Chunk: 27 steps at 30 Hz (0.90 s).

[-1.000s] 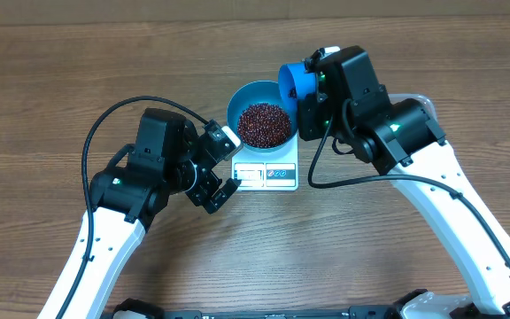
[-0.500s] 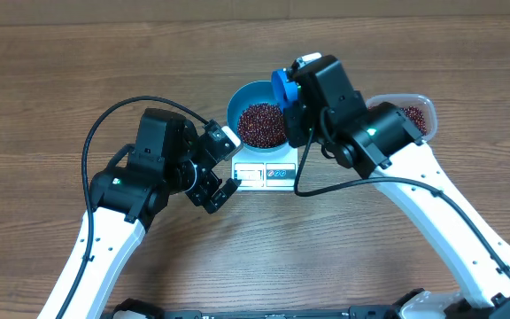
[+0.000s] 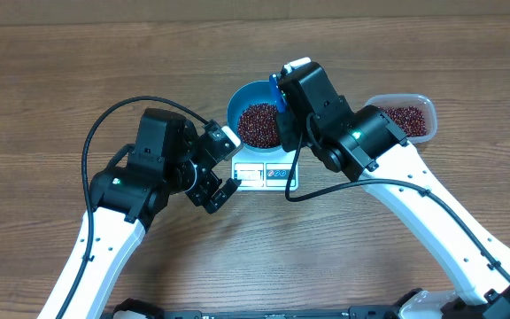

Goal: Scoop item into bowl and weigh 150g on scale
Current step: 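Tilt the scoop to pour the small amount of beans into the bowl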

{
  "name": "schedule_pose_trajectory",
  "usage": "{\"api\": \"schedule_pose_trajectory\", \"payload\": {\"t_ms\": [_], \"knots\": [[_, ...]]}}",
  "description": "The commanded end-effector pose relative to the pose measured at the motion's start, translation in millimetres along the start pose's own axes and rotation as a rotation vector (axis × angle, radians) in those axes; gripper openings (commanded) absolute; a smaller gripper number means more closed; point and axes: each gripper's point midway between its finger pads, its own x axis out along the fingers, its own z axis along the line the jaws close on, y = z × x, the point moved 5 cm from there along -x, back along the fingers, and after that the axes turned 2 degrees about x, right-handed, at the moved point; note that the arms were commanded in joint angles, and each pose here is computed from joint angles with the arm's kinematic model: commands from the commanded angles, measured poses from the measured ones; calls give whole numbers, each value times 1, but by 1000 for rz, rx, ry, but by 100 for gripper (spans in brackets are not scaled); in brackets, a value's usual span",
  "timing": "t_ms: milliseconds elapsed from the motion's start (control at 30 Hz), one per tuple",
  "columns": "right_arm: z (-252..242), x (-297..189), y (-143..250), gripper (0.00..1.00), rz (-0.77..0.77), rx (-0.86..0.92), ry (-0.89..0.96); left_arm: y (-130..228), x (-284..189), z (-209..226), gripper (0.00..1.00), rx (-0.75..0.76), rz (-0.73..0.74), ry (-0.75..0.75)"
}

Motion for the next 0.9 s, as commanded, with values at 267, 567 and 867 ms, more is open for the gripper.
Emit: {"api": "schedule_pose_trajectory", "payload": {"t_ms": [267,567,867], "knots": [[-5,-2,-3,4,-21,-27,51,2,2,-2,100,-15,8,4],[1,-3,-3,4,-34,-65,74,2,2,-2,100,-15,8,4],[3,4,-1,4,-20,-72,78,2,2,-2,99,-15,8,4]]}}
